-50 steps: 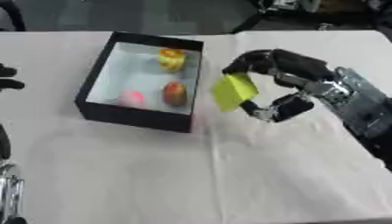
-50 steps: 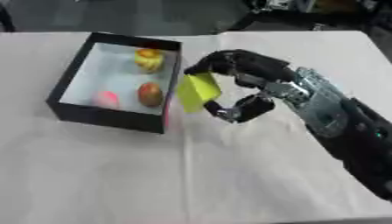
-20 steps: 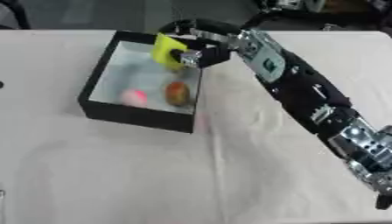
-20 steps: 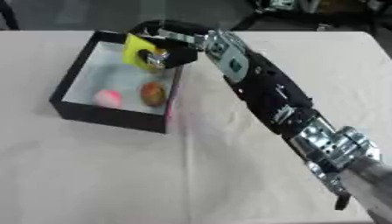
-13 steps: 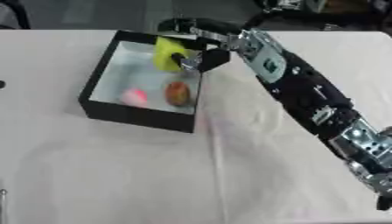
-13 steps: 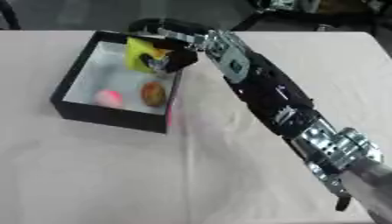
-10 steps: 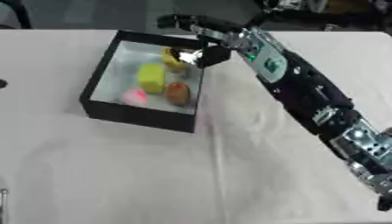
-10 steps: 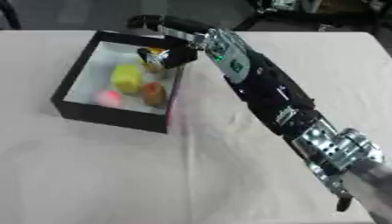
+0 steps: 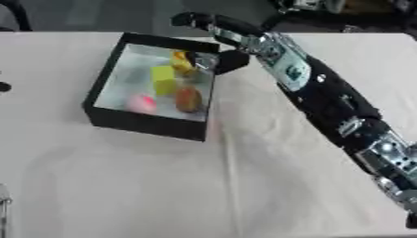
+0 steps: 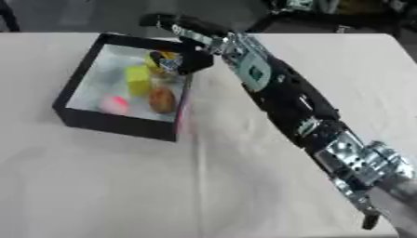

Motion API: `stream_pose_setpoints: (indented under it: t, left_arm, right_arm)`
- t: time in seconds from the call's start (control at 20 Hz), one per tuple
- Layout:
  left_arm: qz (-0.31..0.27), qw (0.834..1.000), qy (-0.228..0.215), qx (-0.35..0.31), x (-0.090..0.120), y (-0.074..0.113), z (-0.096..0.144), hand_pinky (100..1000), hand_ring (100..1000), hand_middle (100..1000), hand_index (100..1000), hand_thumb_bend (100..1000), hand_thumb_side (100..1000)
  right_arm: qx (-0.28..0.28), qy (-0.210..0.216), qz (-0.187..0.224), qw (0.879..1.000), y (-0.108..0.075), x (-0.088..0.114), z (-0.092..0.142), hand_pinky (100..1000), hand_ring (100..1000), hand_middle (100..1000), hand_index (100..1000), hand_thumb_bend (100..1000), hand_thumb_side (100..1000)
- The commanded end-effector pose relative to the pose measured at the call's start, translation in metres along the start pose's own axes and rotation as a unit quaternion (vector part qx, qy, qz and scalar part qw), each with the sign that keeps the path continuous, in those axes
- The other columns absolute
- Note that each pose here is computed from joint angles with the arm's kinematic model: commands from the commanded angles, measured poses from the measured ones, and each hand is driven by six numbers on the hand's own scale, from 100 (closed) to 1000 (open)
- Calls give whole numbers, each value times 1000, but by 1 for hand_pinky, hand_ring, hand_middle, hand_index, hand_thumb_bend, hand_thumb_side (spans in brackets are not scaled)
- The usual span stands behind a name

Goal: Pick up objects on the table and place them in the box.

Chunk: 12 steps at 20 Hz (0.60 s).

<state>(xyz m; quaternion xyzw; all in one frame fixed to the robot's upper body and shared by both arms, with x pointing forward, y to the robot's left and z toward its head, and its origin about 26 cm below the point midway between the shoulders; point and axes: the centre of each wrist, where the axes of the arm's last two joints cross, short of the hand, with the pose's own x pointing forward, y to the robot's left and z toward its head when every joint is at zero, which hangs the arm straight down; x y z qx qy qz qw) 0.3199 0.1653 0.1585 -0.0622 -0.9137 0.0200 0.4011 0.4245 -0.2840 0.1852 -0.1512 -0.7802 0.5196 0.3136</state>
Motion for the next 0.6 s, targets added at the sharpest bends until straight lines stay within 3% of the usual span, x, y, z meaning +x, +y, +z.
stream_pose_setpoints:
  t: [0.05, 0.1, 0.3, 0.6]
  left_arm:
    - [-27, 1000, -7, 12, 4, 14, -1, 456, 526, 476, 665, 100, 928]
    - [-35, 999, -2, 16, 3, 18, 0, 453, 526, 475, 665, 100, 931]
    - [-71, 997, 25, 33, -5, 35, 9, 447, 527, 473, 664, 100, 933]
    - [-103, 992, 56, 49, -12, 49, 20, 441, 532, 474, 664, 100, 937]
  right_arm:
    - [-78, -8, -17, 997, -31, 14, 19, 912, 975, 863, 952, 100, 503]
    - [-97, -7, -40, 995, -32, 20, 28, 890, 954, 824, 926, 100, 464]
    - [-179, 7, -136, 974, -25, 47, 72, 845, 908, 747, 881, 100, 458]
    - [-251, 40, -228, 940, 16, 80, 127, 788, 854, 649, 845, 100, 482]
